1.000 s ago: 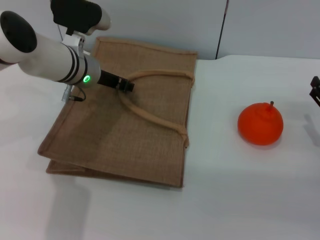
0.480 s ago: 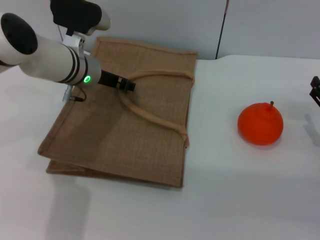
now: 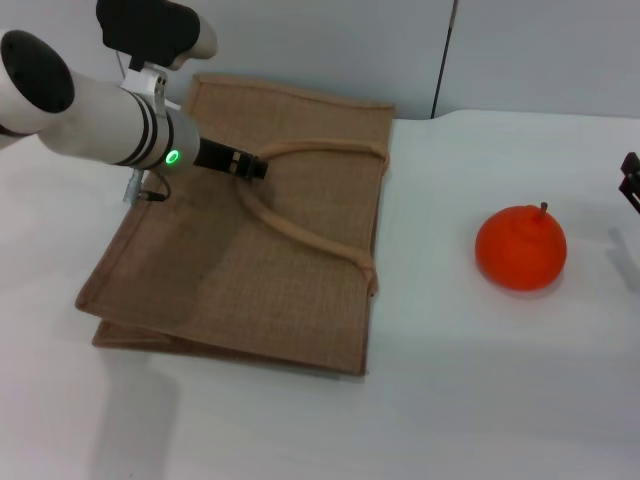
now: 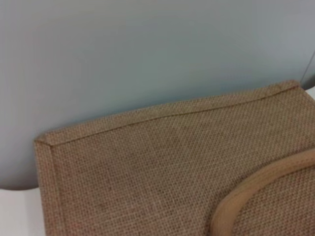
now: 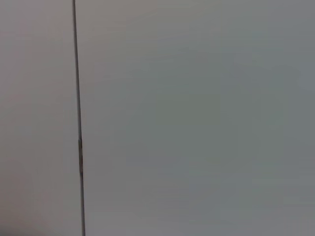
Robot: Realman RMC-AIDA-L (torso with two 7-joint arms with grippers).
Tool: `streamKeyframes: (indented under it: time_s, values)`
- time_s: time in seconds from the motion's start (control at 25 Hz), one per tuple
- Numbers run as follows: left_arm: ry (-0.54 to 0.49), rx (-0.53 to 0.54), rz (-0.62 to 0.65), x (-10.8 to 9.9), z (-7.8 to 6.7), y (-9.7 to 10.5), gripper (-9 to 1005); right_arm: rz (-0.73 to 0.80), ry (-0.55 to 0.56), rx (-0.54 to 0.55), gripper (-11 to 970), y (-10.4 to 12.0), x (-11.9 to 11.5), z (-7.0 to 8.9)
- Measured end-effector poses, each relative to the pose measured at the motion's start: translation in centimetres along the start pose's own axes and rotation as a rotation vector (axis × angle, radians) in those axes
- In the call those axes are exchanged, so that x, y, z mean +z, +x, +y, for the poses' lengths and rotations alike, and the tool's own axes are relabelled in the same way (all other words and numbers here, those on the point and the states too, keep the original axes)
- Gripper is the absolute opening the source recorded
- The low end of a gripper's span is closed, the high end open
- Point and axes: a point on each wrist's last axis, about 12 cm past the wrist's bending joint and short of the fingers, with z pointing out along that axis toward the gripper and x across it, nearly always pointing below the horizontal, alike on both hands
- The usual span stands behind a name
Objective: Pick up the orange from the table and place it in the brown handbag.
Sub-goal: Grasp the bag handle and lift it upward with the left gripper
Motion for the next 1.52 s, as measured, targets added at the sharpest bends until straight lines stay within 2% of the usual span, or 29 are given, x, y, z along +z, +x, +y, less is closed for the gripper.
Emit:
streamKeyframes:
  time_s: [0.72,1.08,1.52]
  values:
    - [-0.007,0.015,-0.013,0.0,0.1,0.0,509,-0.015,-0.004,0.000,785,-0.2,0.0,0.1]
    - [0.037,0.007,-0.042,0.2,-0.5,0.2,497,-0.015,-0.003,0.002,785,-0.2,0.0,0.1]
    - [0.081,-0.059,0.005,0.2,-0.7,1.1,477,-0.008,0.001,0.001,786,-0.1,-0.1,-0.1]
